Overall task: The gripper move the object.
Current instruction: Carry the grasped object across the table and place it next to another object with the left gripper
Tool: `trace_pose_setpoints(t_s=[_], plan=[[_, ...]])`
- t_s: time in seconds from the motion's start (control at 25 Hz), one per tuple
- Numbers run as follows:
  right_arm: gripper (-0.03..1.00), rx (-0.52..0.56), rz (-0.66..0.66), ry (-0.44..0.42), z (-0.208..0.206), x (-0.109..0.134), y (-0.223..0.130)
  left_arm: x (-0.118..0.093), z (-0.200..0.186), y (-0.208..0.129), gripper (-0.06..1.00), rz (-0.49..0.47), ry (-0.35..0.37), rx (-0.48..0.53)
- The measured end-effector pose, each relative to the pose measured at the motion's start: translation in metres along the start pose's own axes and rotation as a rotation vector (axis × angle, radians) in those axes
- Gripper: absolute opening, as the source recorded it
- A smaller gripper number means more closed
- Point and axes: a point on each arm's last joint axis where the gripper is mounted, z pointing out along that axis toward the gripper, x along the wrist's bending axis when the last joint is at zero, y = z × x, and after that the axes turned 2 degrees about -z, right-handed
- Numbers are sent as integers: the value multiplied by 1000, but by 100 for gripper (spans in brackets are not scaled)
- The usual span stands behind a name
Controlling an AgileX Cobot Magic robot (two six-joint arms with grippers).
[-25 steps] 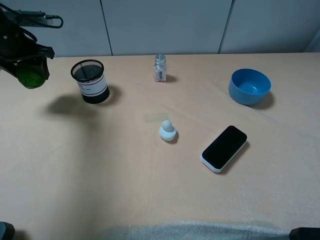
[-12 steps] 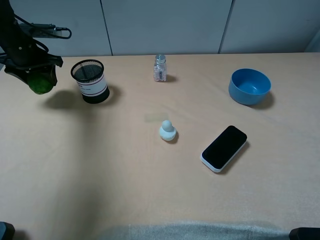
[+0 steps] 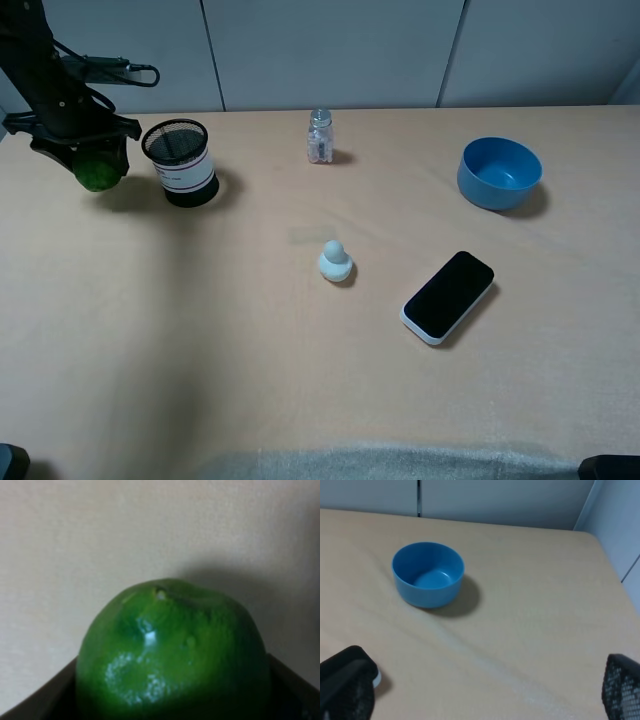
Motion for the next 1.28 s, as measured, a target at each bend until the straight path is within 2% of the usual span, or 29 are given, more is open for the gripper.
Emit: trace_pose_setpoints(t_s=[0.2,1.08,1.28], plan=[[69,0,0,0,0,0,0,-4,11,-2,71,9,-2,27],[69,0,0,0,0,0,0,-6,10,-1,71,16,-2,25],[69,0,0,0,0,0,0,-6,10,-1,74,16,-2,25]])
